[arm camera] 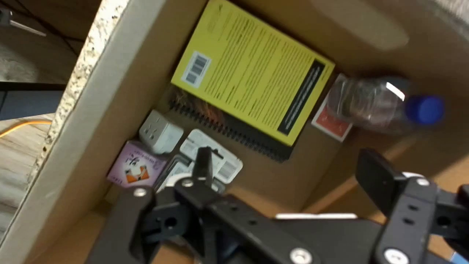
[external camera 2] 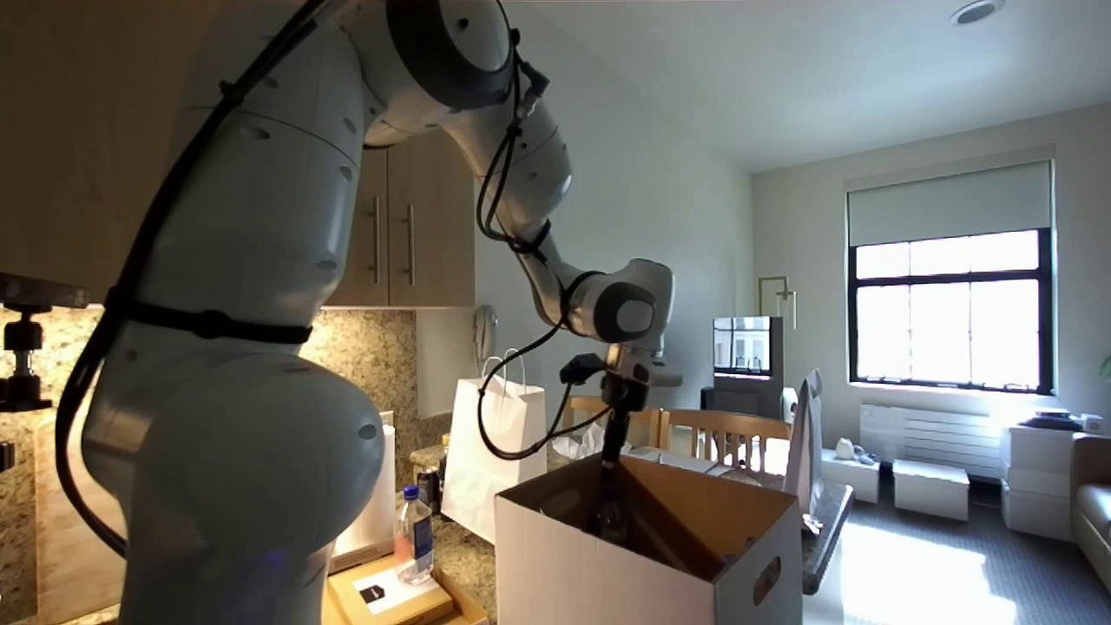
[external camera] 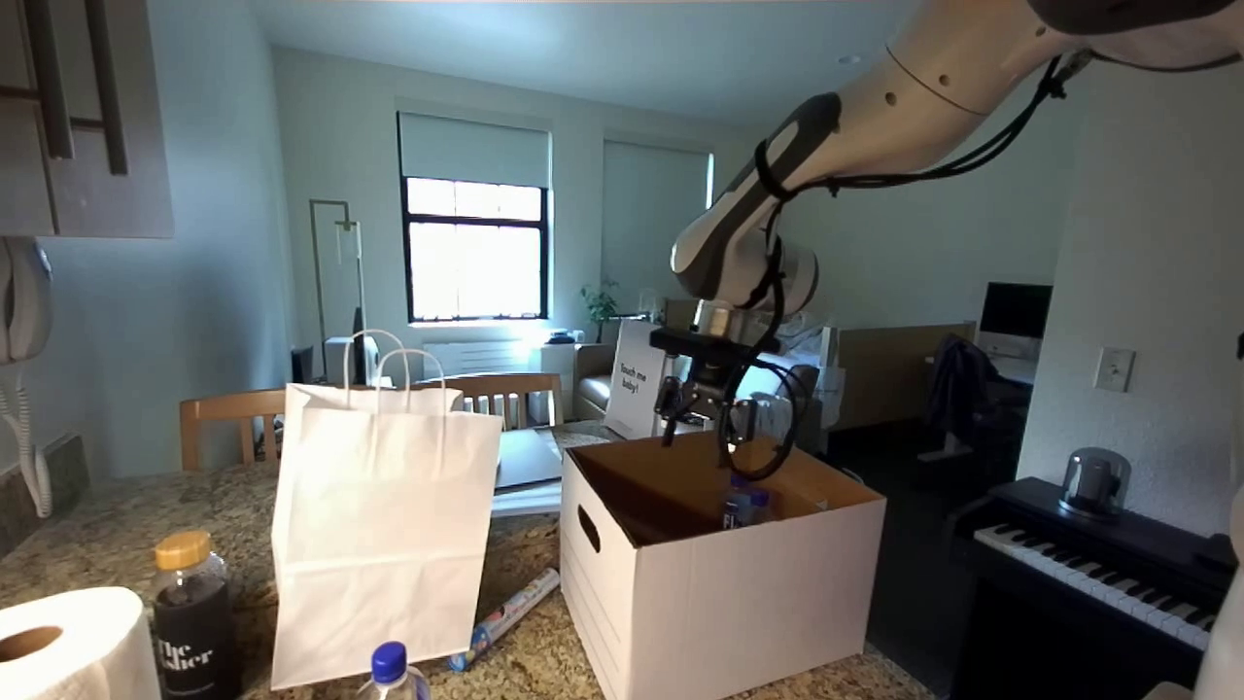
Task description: Pick up the bottle from the box and put them on the counter
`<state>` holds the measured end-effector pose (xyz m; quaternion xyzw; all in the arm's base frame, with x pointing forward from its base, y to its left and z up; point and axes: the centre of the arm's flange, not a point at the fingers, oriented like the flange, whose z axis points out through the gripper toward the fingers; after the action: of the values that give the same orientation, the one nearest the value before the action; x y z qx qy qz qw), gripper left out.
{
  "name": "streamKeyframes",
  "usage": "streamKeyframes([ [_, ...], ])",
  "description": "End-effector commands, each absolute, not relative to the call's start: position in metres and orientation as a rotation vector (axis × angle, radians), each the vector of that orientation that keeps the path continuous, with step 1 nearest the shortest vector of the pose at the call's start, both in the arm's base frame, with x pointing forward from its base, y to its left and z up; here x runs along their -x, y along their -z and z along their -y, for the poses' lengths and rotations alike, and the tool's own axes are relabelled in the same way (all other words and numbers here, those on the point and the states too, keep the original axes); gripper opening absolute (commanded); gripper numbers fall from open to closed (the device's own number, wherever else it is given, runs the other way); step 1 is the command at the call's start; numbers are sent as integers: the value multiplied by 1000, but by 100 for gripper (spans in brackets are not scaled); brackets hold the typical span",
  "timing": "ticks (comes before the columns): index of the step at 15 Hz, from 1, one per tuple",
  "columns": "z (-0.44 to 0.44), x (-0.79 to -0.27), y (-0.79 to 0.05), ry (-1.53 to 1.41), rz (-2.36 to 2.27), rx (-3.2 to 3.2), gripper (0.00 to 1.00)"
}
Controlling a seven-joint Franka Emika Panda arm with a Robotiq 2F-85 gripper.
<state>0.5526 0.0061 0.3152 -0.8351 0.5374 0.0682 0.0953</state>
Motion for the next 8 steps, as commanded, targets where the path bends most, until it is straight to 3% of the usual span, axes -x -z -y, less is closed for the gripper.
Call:
streamKeyframes([
  [1,-31,-550,-316,-212,-1538,2510,100],
  [3,-63,-546,-315,-227,-1466,2555,100],
  [8,-16,-565,-342,-38,-1626,2350,100],
])
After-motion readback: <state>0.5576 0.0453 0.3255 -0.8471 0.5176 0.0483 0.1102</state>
